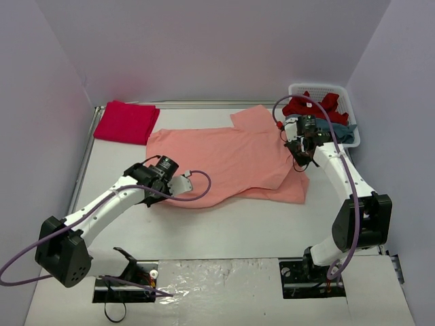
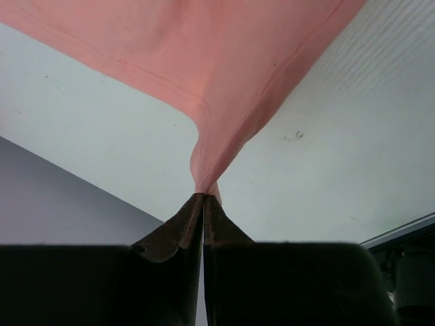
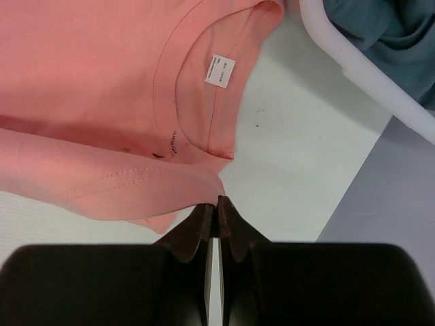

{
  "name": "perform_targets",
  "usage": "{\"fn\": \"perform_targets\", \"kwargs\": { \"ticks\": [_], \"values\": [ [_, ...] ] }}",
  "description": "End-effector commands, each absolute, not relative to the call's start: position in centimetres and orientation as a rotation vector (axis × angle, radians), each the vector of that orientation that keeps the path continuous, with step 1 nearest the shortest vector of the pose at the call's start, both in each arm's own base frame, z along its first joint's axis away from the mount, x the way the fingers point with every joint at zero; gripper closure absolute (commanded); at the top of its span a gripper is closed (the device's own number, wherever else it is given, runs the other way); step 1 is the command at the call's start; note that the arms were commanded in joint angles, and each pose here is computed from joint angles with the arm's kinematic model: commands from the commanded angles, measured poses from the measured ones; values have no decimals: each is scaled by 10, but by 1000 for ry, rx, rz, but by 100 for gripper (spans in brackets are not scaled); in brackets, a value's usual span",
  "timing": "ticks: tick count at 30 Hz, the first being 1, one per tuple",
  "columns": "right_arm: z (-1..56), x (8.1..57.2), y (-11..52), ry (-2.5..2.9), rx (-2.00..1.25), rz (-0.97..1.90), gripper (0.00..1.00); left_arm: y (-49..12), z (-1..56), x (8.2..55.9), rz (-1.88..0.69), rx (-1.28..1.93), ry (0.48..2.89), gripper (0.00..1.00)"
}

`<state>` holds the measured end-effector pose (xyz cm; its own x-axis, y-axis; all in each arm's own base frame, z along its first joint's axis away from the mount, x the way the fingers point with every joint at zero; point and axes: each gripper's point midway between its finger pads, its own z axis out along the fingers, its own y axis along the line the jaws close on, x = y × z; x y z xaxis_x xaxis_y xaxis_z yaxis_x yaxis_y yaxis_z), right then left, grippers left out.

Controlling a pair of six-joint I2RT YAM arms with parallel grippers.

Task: Fold and stack the t-shirts
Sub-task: Fold the flattened tshirt in 1/3 of the way

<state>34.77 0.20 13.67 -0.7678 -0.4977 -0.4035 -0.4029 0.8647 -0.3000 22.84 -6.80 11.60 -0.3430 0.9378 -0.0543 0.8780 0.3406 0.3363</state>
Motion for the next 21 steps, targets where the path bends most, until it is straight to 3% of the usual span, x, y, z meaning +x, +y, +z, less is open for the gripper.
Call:
{"fn": "perform_targets", "kwargs": {
  "ticks": [1,21],
  "values": [
    [161,353,0,2509,-620,-280,100,-63,145,246,436,1481,2323,98],
    [172,370,5,2490,-616,-265,100,-43,170,287,630,1217,2268,98]
  ]
}}
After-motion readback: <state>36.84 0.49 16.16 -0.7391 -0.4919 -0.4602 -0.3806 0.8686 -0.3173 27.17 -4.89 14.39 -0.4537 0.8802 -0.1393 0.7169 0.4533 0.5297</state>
